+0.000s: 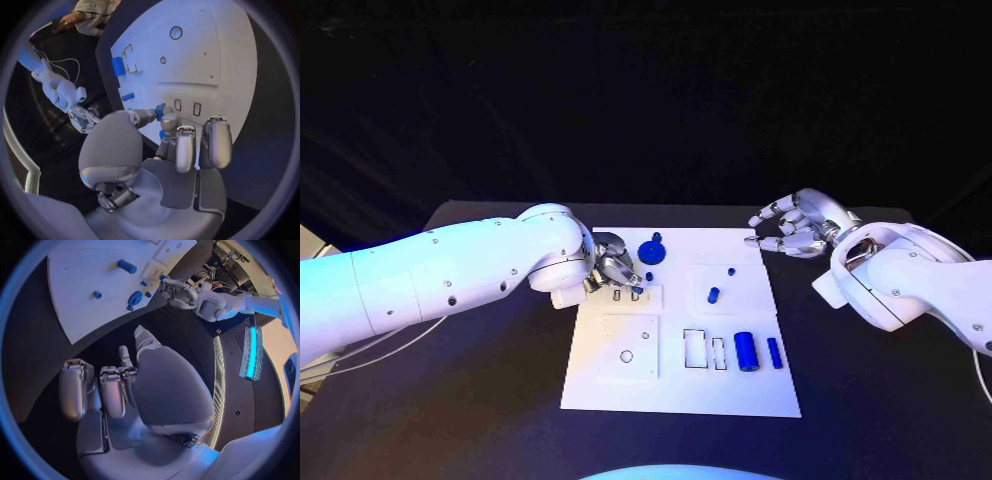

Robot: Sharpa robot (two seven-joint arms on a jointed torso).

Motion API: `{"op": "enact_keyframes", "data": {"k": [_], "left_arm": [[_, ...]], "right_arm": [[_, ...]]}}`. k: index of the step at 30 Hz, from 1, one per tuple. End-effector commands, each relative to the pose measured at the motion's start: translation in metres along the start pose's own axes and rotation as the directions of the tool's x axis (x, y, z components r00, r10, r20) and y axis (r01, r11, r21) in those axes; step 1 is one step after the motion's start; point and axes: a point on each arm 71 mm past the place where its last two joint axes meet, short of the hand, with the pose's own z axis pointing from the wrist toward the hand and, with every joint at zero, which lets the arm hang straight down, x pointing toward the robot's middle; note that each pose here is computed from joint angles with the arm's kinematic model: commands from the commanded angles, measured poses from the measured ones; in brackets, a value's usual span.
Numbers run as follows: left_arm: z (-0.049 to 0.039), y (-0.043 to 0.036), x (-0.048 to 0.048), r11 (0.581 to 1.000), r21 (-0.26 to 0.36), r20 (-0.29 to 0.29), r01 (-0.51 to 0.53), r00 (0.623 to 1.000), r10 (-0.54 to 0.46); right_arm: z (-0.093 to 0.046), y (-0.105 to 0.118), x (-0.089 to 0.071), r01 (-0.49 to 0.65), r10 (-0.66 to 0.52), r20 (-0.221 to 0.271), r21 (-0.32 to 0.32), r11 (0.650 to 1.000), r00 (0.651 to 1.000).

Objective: Assemble the parts on the task board

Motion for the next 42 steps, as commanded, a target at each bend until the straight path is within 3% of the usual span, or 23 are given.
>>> {"op": "enact_keyframes", "data": {"k": [1,5,9,24,42], "left_arm": [[-0.0024,-0.0003,-0.0038,0.999,0.029,0.145,-0.026,0.989,0.022],[-0.0049,0.0029,-0.001,0.998,0.047,0.219,-0.038,0.975,0.027],[-0.0051,0.0059,0.003,0.998,0.054,0.244,-0.038,0.969,0.023],[0.001,0.0133,0.0219,0.999,0.042,0.189,-0.033,0.982,0.025],[0.0039,0.0133,0.025,0.997,0.028,0.162,-0.065,0.985,0.06]], "right_arm": [[0.0,-0.001,0.001,0.019,-0.019,-0.016,-0.005,1.0,1.0],[0.0,-0.002,0.0,0.024,-0.024,-0.013,-0.006,1.0,1.0],[0.0,-0.003,-0.001,0.028,-0.028,-0.011,-0.006,1.0,1.0],[0.001,-0.003,0.0,0.032,-0.032,-0.016,-0.004,0.999,0.999],[0.001,-0.002,0.001,0.033,-0.033,-0.018,-0.005,0.999,0.999]]}}
